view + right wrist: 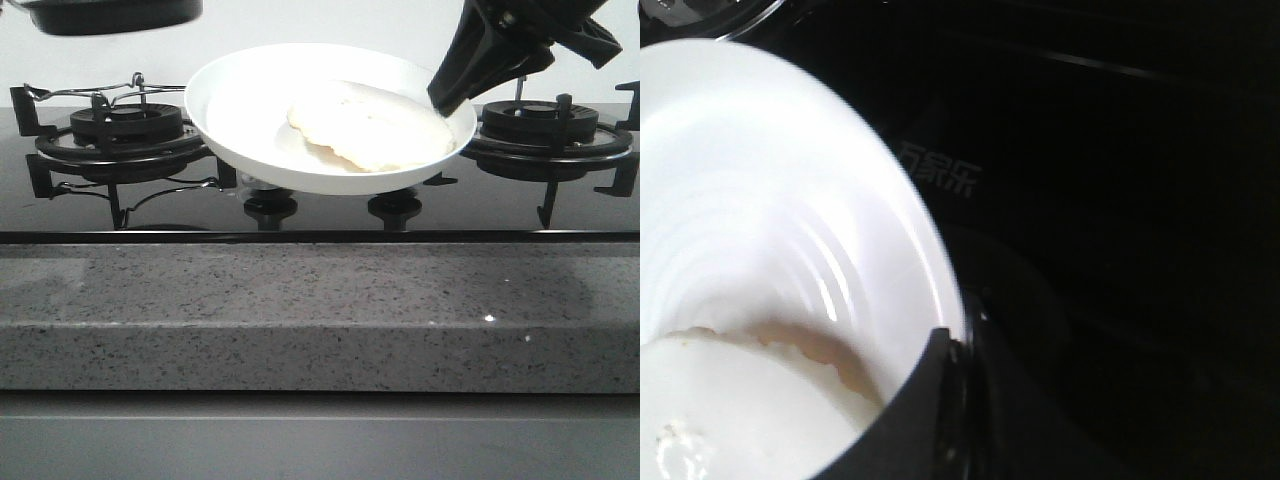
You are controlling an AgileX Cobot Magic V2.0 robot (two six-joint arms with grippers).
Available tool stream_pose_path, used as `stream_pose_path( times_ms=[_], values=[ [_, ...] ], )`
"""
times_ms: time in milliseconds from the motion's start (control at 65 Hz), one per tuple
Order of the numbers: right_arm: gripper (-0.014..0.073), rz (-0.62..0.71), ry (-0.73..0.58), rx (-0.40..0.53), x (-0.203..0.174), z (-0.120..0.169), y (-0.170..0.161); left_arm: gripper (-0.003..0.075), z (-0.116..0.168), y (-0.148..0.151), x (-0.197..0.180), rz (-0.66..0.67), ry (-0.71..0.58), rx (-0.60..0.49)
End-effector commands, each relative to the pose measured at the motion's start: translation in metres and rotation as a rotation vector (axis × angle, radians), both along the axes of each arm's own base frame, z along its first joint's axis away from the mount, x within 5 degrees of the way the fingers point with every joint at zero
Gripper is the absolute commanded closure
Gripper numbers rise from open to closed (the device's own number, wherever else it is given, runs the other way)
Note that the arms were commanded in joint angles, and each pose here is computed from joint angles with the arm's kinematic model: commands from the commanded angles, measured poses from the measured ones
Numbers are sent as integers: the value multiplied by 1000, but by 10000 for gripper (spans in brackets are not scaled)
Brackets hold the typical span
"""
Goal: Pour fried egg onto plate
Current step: 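Lower the empty pan back onto its burner with the left gripper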
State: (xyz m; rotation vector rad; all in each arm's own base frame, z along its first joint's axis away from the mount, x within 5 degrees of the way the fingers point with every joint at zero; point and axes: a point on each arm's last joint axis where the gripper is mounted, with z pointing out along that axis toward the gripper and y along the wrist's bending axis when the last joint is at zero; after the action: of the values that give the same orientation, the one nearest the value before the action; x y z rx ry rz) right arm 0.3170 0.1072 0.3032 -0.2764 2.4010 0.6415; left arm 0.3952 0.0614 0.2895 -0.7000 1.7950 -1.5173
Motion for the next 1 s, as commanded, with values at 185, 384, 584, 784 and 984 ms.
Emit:
stream_pose_path(
  times_ms=[185, 384, 584, 784, 984],
  values=[
    [652, -31, -94, 59, -3, 27, 0, 739, 16, 2, 2, 30, -55, -51],
    [652, -31, -94, 59, -3, 27, 0, 721, 9, 1, 1, 8, -24, 28],
    [652, -31, -94, 59, -3, 27, 0, 629, 6, 0, 0, -10, -15, 71],
    [652, -31, -94, 59, -3, 27, 0, 439, 6, -1, -1, -22, -34, 92],
    [652, -31, -94, 59, -3, 27, 0, 224, 8, -3, -2, -54, -57, 97]
  ],
)
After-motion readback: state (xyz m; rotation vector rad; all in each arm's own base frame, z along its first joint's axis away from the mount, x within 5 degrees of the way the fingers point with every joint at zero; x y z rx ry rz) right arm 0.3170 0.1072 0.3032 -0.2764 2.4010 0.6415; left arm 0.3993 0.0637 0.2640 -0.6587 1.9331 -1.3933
